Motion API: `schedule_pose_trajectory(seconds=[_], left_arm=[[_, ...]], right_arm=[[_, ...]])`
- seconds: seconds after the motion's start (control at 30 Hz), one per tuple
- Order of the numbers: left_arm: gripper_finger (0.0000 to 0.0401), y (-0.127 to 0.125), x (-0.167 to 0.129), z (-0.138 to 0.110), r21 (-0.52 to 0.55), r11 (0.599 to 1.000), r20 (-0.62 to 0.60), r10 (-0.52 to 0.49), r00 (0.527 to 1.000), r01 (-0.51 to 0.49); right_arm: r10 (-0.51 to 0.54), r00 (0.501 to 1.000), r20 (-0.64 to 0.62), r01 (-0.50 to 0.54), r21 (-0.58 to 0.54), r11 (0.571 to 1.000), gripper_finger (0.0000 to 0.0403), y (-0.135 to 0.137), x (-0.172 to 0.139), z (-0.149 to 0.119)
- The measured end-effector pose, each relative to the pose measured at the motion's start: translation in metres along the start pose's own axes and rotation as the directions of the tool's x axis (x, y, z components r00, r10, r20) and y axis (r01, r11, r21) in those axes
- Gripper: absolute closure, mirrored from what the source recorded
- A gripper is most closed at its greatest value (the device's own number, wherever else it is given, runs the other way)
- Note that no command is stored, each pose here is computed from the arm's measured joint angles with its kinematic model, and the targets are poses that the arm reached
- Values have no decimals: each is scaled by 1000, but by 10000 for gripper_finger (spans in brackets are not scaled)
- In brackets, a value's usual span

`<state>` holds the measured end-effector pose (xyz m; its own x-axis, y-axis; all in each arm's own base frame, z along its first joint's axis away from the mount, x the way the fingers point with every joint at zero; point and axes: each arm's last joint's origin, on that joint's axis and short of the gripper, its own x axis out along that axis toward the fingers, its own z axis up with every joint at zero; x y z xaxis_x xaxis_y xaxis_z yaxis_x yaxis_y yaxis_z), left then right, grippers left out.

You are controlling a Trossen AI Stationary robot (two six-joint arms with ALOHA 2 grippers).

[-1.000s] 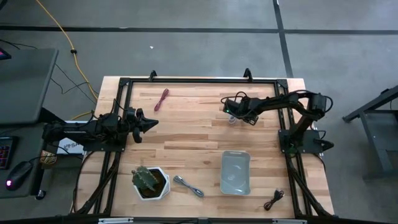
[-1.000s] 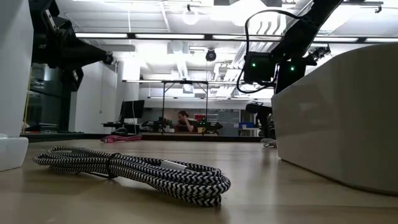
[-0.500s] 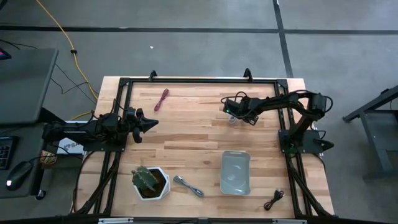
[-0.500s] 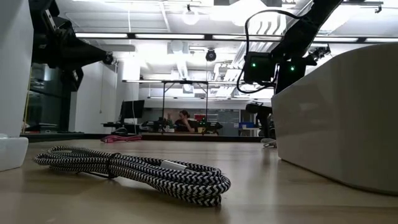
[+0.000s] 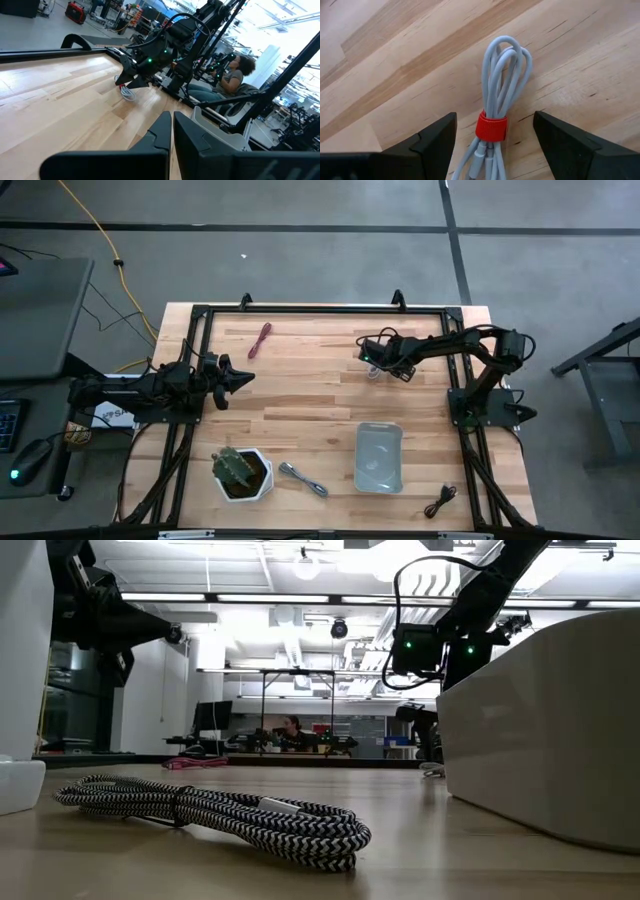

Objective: Pick and place USB-C Cables
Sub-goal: Put the white charger cable into the gray bin

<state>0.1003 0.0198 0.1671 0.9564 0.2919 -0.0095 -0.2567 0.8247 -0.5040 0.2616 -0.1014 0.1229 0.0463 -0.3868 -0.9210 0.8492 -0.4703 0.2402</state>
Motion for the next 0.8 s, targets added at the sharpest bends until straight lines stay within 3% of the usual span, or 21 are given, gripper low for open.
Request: schedule_pose_trajectory(seconds=[0.17,0.6,0.8], left_arm=[[400,0,0,0,1,1000,0,0,1000,0],[400,0,0,0,1,1000,0,0,1000,0],[400,0,0,0,0,1000,0,0,1000,0]], right_arm=[[-20,1000,-6,20,-6,1000,186,-2,0,0],[-57,998,-3,57,-17,998,351,-6,0,0],[-59,998,-2,59,-21,998,375,-6,0,0]])
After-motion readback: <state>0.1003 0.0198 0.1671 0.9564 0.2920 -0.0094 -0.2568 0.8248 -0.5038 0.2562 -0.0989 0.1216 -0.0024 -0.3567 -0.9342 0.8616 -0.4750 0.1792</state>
